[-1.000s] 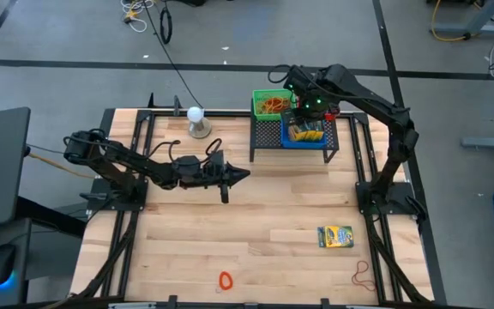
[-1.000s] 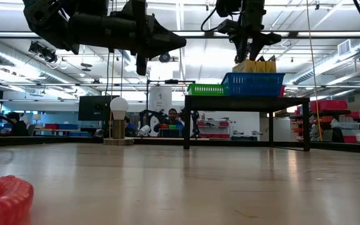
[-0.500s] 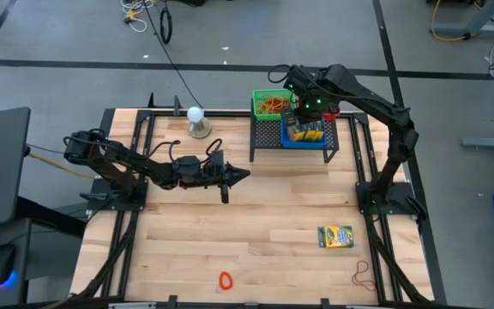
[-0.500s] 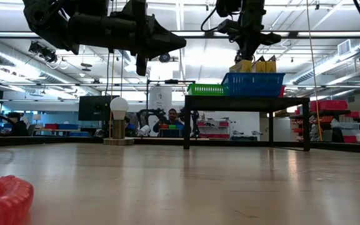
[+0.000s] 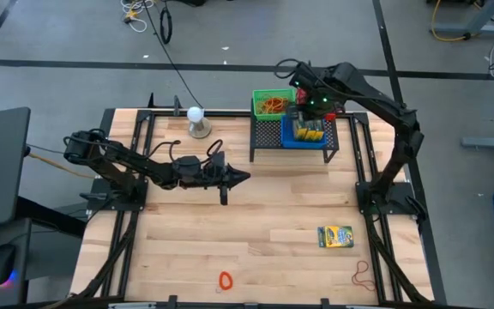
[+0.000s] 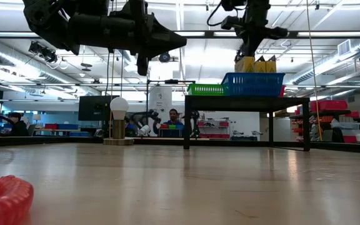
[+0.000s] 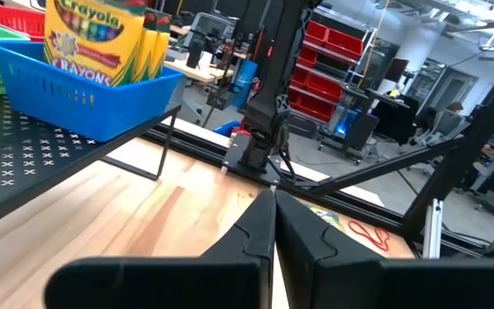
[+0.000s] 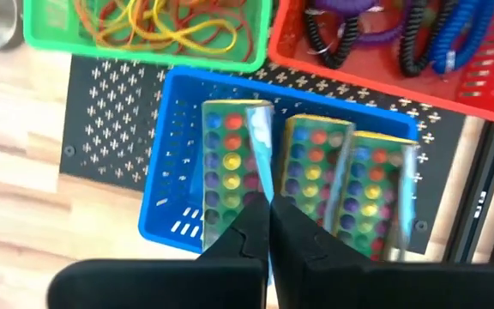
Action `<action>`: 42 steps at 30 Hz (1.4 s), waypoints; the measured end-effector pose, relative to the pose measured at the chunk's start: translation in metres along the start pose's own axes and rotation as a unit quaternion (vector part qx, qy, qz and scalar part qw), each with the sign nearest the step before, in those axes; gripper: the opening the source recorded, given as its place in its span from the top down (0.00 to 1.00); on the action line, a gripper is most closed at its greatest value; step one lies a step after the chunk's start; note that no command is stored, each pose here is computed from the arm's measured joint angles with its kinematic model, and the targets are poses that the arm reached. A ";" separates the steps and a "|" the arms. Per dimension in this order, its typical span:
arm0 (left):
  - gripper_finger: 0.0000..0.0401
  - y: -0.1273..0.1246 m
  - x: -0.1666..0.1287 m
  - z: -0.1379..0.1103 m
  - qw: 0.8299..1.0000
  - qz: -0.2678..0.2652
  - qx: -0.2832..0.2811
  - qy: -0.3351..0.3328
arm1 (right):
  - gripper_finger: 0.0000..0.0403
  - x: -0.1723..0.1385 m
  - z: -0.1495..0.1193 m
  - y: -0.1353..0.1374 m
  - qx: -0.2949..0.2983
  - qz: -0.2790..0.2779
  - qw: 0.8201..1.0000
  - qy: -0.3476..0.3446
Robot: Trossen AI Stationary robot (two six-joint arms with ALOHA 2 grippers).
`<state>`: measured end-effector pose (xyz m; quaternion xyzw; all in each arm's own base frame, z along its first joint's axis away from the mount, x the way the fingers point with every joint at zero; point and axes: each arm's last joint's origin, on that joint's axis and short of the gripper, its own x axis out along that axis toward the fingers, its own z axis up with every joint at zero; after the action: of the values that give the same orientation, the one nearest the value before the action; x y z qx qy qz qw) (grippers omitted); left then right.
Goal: Pick & Place Office Desk Supplies
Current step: Put the yellow crayon box into the blue bin, then put the red rubber band into the green bin
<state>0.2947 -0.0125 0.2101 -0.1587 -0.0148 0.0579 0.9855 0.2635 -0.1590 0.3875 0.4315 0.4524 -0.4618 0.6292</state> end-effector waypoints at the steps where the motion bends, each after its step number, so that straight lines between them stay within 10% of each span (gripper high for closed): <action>1: 0.97 0.000 0.000 0.000 1.000 0.000 0.000 0.001 | 0.99 -0.002 0.000 -0.002 0.006 0.000 1.000 -0.004; 30: 0.97 0.001 0.000 -0.003 1.000 0.005 -0.007 0.013 | 0.86 0.001 0.002 -0.001 0.022 -0.003 1.000 -0.001; 42: 0.97 0.006 0.000 -0.007 0.997 0.021 -0.059 0.041 | 0.75 -0.027 -0.016 -0.009 -0.079 0.022 0.996 -0.034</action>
<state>0.2945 -0.0094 0.2012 -0.2195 0.0252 0.0709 0.9727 0.2476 -0.1406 0.4091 0.3743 0.4559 -0.4247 0.6868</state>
